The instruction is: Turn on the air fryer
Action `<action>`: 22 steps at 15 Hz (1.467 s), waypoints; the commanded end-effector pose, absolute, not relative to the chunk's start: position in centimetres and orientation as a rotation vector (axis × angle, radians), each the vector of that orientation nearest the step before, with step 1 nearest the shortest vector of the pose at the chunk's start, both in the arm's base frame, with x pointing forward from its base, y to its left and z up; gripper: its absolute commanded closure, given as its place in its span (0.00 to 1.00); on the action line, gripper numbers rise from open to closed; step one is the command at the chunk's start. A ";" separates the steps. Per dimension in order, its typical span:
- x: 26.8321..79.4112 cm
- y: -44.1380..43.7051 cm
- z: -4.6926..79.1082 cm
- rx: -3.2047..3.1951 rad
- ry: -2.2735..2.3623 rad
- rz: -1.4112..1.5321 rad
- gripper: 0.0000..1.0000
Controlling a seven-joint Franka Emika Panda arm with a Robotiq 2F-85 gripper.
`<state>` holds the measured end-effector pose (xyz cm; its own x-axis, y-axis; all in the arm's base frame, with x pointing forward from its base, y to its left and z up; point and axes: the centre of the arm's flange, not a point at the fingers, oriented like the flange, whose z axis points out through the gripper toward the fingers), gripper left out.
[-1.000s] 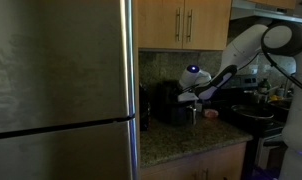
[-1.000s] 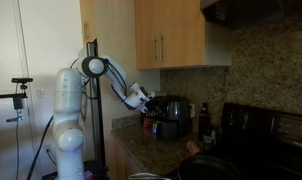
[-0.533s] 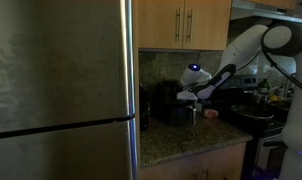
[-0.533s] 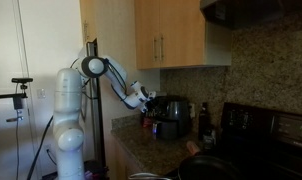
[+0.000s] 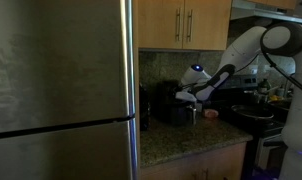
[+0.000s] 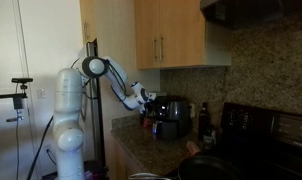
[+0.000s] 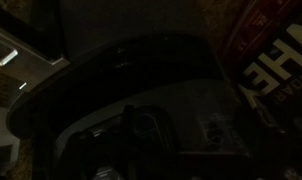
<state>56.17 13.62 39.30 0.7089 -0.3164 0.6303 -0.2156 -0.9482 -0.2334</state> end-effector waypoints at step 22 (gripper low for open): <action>52.1 17.4 45.2 -2.834 0.431 -1.065 0.00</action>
<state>52.07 17.42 45.31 0.7179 -0.2896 0.6330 -0.2317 -0.9569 -0.1750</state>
